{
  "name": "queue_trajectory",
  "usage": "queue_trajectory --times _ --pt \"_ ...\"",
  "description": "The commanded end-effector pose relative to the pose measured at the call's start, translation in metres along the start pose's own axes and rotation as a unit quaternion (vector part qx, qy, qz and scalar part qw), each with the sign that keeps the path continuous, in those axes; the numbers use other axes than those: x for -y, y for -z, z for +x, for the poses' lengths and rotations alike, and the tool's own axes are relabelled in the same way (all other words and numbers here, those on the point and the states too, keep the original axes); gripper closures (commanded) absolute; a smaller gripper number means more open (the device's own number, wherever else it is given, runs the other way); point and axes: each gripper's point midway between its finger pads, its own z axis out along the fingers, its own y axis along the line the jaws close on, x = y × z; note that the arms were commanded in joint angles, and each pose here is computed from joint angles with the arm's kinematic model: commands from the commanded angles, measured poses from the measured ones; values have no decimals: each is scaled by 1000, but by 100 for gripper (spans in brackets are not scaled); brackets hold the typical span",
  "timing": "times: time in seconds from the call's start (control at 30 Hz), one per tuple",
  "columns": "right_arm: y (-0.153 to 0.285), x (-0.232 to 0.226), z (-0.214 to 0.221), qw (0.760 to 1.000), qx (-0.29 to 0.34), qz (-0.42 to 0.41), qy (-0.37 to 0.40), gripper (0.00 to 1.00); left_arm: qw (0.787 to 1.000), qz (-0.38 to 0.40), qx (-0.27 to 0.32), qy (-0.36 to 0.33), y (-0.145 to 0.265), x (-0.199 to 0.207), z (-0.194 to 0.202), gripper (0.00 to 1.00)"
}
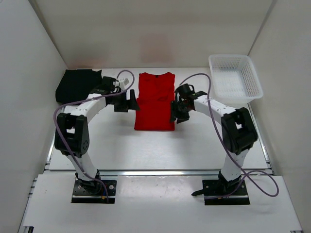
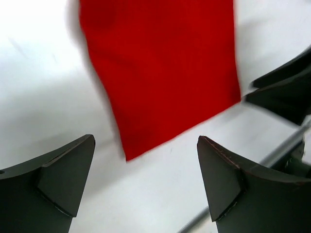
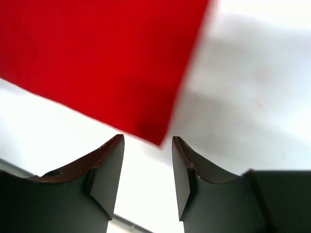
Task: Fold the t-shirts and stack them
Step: Grab one side of the 2/3 rectangular tshirt with both arms
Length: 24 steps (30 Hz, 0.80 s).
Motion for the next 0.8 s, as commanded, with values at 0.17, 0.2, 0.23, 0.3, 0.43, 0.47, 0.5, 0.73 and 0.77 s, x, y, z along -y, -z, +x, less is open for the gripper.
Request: queue_trajectory --times 0.17,0.2,0.23,0.3,0.43,0.47,0.5,0.73,0.77 --pt "17 -7 -7 989 72 -84 -93 56 994 8 -97 42 -22 -11 88 5" --pt "13 -5 0 988 67 -87 -107 57 993 26 -101 48 -25 -6 92 5" --pt "10 -6 4 988 66 -93 -108 57 993 29 -104 56 -26 -4 94 7" --pt "2 -4 11 987 58 -90 -117 57 991 27 -118 65 -31 -5 102 8" --pt "-1 -7 19 985 57 -100 -131 56 988 26 -118 96 -35 -8 109 23" --pt "-4 -5 24 984 53 -101 -136 56 986 32 -122 106 -37 -9 114 26" --pt "-5 -5 25 982 54 -109 -143 56 985 35 -120 115 -39 -10 114 30" --pt "-12 -4 32 980 44 -115 -158 57 982 38 -132 133 -46 -10 123 41" --pt "-13 -4 34 979 39 -120 -160 57 981 43 -132 133 -47 -6 122 41"
